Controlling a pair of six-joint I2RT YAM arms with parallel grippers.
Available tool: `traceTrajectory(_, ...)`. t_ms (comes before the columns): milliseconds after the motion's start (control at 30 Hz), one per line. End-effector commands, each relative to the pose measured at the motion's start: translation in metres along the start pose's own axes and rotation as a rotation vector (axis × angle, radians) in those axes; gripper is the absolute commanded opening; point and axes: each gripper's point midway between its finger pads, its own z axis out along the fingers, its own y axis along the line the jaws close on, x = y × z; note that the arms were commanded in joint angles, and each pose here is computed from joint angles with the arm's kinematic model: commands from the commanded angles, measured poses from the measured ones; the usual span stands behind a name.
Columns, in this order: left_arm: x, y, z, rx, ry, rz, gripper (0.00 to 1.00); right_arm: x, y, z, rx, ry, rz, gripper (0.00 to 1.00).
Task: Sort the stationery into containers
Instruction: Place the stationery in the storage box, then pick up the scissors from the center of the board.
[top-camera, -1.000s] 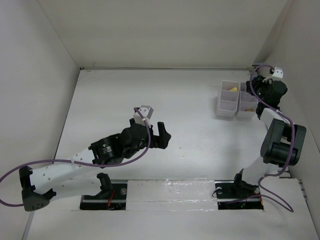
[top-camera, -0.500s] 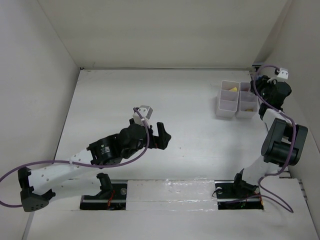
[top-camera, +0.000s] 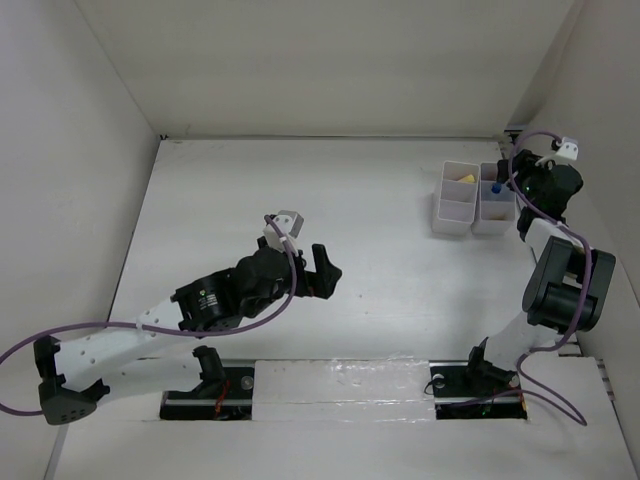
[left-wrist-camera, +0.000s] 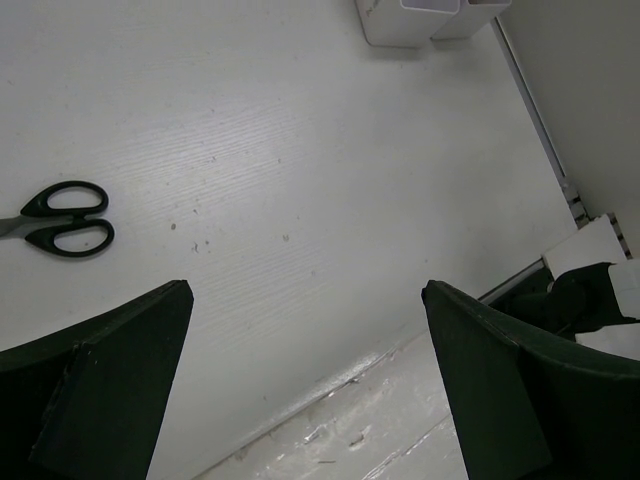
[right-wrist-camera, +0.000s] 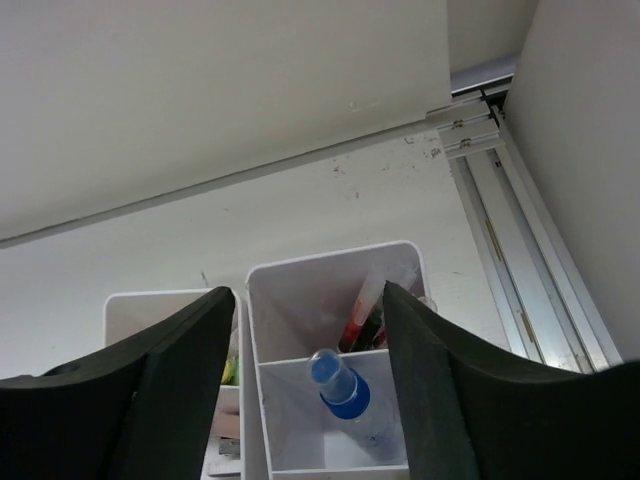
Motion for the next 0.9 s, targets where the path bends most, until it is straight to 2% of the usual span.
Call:
traceTrajectory(0, -0.009, -0.004, -0.006, 0.028, -0.036, -0.016, 1.00, -0.032, 0.010, -0.003, -0.038, -0.100, -0.016, 0.68)
traceTrajectory(100, -0.009, 0.005, -0.005, -0.020, -0.048, -0.032, 1.00, -0.056, 0.030, -0.017, -0.076, -0.185, -0.011, 1.00)
traceTrajectory(233, -0.009, 0.021, -0.002, -0.118, -0.064, -0.061, 1.00, -0.082, 0.068, -0.027, -0.077, -0.247, -0.004, 1.00)
traceTrajectory(300, -0.006, 0.030, 0.001, -0.181, -0.060, -0.072, 1.00, -0.096, 0.108, -0.034, -0.108, -0.277, -0.040, 1.00)
traceTrajectory(367, -0.013, 0.048, 0.006, -0.261, -0.092, -0.144, 1.00, -0.089, 0.142, -0.035, -0.083, -0.232, -0.046, 1.00)
traceTrajectory(400, -0.008, 0.059, 0.011, -0.302, -0.077, -0.159, 1.00, -0.102, 0.159, -0.040, -0.080, -0.242, -0.053, 1.00)
traceTrajectory(433, -0.007, 0.064, 0.015, -0.313, -0.063, -0.190, 1.00, -0.096, 0.170, -0.040, -0.063, -0.209, -0.074, 1.00)
traceTrajectory(467, -0.009, 0.084, 0.022, -0.380, -0.056, -0.230, 1.00, -0.085, 0.167, -0.044, 0.038, -0.155, -0.068, 1.00)
traceTrajectory(500, -0.006, 0.094, 0.026, -0.408, -0.045, -0.269, 1.00, -0.072, 0.202, -0.049, -0.003, -0.114, -0.072, 1.00)
traceTrajectory(567, -0.010, 0.119, 0.031, -0.483, -0.048, -0.355, 1.00, -0.066, 0.224, -0.063, -0.004, -0.075, -0.088, 1.00)
traceTrajectory(600, -0.005, 0.130, 0.034, -0.527, -0.040, -0.385, 1.00, -0.059, 0.251, -0.074, -0.060, -0.067, -0.088, 1.00)
traceTrajectory(733, 0.012, 0.166, 0.042, -0.638, -0.040, -0.542, 1.00, -0.030, 0.299, -0.112, -0.261, 0.020, -0.037, 1.00)
traceTrajectory(867, 0.027, 0.179, 0.054, -0.723, -0.050, -0.641, 1.00, -0.002, 0.320, -0.143, -0.369, 0.098, -0.027, 1.00)
